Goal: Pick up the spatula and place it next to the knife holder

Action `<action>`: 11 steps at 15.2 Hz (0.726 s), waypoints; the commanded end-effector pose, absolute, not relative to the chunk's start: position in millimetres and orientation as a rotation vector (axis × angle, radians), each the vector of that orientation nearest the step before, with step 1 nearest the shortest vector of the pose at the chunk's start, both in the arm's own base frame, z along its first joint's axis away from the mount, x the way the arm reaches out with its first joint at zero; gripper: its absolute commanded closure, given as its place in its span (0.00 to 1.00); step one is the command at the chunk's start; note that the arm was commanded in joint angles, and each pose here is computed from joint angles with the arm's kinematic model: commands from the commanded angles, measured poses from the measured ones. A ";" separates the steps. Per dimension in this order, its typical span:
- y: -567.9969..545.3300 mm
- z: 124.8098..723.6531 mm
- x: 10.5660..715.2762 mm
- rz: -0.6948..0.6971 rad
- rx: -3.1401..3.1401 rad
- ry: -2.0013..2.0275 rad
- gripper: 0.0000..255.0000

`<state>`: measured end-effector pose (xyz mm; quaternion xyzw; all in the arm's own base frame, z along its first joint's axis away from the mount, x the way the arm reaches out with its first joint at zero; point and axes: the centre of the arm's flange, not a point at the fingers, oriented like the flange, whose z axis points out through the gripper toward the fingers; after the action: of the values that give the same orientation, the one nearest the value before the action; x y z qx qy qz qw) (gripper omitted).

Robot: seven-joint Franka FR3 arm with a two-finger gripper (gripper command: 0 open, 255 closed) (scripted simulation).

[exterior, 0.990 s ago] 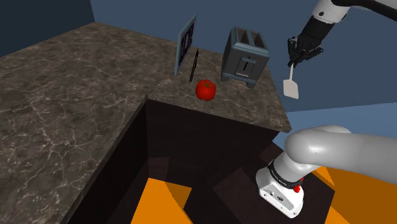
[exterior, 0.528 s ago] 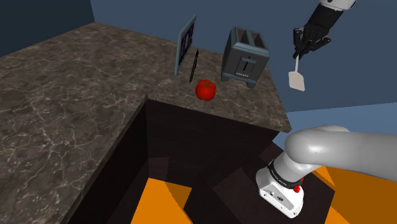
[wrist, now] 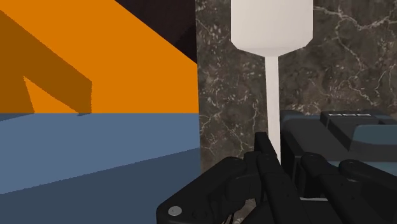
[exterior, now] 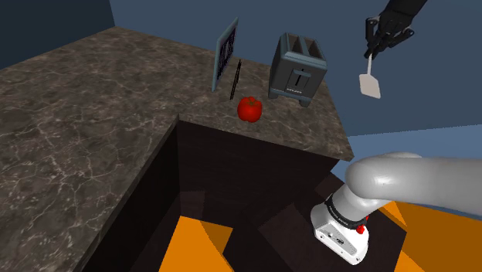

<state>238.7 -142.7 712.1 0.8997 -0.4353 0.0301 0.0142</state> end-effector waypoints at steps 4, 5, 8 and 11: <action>-104.9 717.2 275.8 0.093 2.801 -1.355 1.00; -95.3 717.2 284.9 0.093 2.801 -1.355 1.00; -66.5 717.2 312.1 0.093 2.801 -1.355 1.00; -37.8 717.3 339.3 0.093 2.801 -1.355 1.00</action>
<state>332.0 -45.4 716.8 0.8999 -0.4348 0.0300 0.0145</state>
